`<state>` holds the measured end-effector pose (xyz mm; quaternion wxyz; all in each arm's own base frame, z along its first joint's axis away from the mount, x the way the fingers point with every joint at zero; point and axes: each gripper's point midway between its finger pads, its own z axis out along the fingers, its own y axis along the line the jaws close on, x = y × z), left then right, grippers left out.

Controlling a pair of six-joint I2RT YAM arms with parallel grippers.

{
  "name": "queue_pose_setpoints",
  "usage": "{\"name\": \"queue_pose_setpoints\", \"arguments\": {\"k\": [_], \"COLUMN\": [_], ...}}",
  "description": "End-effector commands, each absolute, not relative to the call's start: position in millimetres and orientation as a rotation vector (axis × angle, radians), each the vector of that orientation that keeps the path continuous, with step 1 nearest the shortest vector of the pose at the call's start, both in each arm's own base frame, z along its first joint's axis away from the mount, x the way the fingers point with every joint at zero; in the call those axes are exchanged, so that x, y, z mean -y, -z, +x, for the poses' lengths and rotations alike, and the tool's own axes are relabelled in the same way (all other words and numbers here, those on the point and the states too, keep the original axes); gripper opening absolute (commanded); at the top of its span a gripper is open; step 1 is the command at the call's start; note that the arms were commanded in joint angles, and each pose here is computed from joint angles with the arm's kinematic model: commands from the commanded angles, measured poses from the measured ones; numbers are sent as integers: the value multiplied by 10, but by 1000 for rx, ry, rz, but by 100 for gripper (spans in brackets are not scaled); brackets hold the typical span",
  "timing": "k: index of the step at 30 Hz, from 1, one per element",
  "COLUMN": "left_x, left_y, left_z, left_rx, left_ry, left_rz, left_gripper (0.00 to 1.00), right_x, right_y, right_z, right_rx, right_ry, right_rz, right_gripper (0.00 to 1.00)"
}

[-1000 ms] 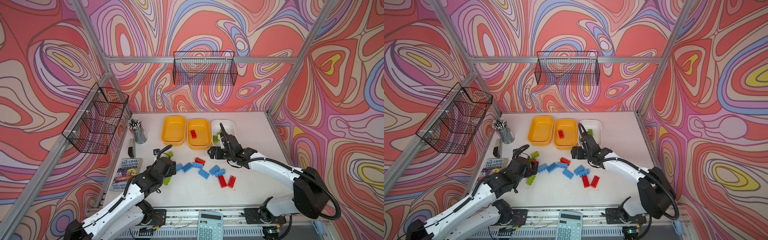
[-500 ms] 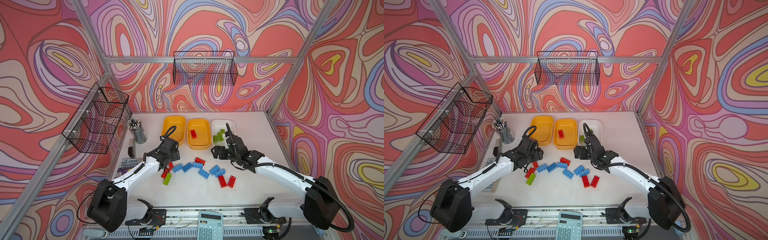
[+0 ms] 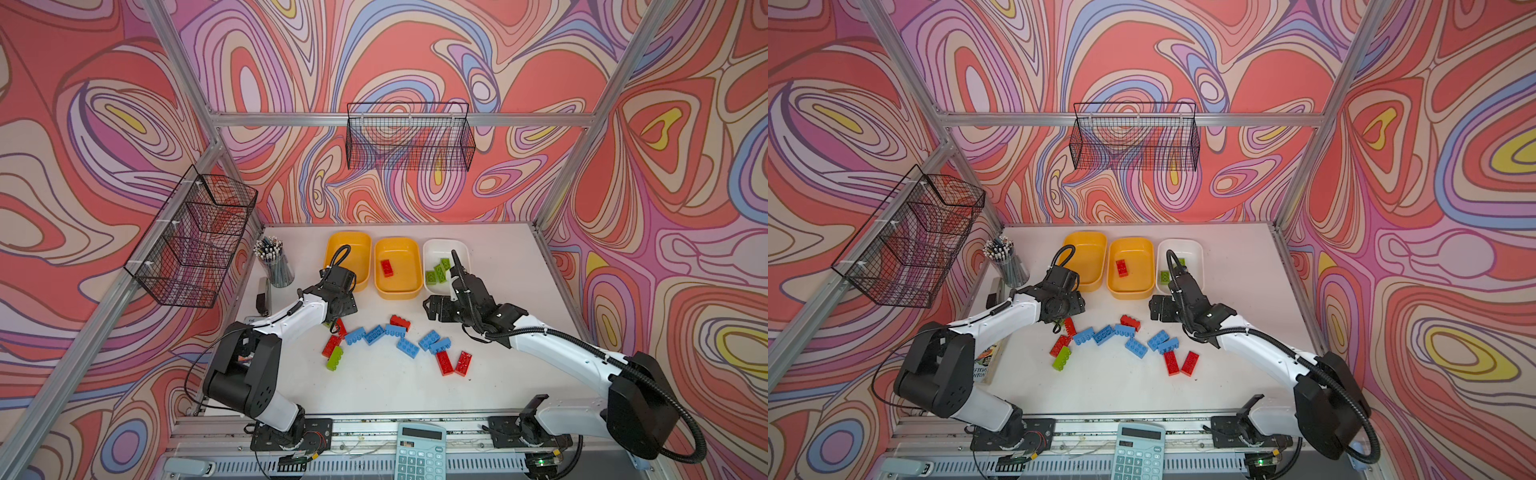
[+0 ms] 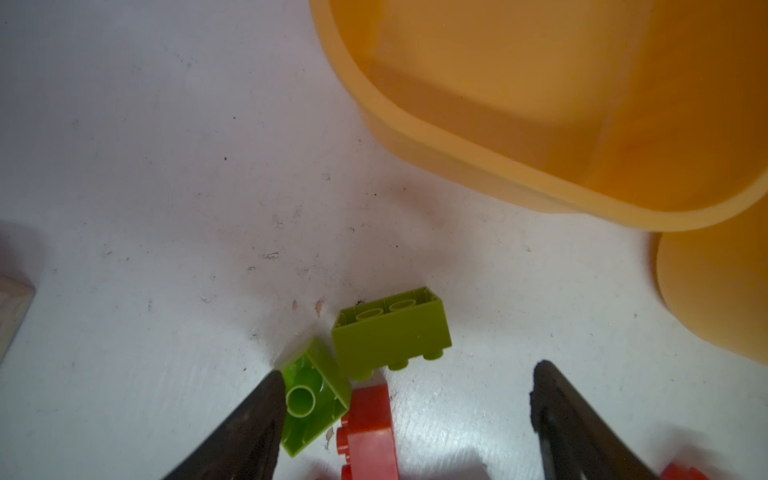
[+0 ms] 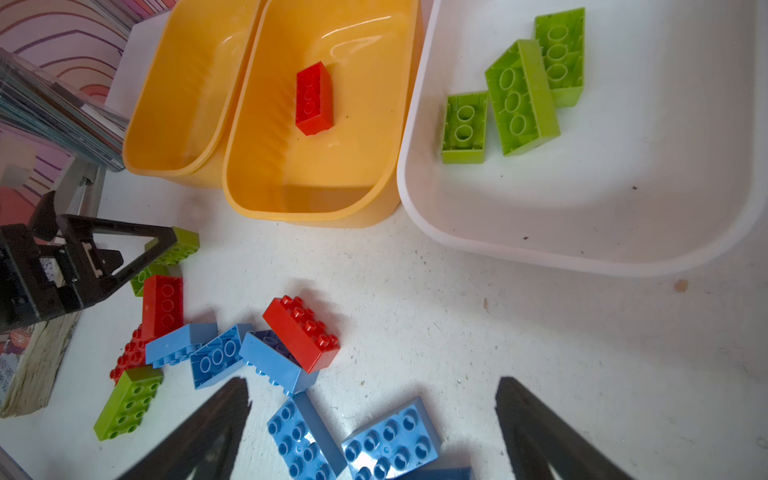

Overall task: Sort the legos into containers by color
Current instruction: 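Grasp a lime-green brick with the left gripper while the right gripper withdraws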

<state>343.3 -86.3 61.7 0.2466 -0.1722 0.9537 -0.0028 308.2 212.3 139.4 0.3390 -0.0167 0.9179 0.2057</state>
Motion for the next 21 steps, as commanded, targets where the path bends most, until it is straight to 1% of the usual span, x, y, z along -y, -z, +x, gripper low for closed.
{"name": "queue_pose_setpoints", "arguments": {"k": [1,7,21], "left_x": [869,852,842], "left_y": [-593,-476,-290], "left_z": [3532,3572,3628], "left_rx": [-2600,-2618,-2668], "left_ry": [19,10,1], "left_rz": [-507,-517,-527], "left_gripper": [74,68,57], "right_x": [-2077,-2060,-2007], "right_y": [-1381,-1338,-1252], "right_z": [3100,3084,3047], "right_rx": [-2375,-2377,-2394], "right_ry": [-509,-511,-486], "right_rz": [-26,-9,-3], "right_gripper": [98,98,98]}}
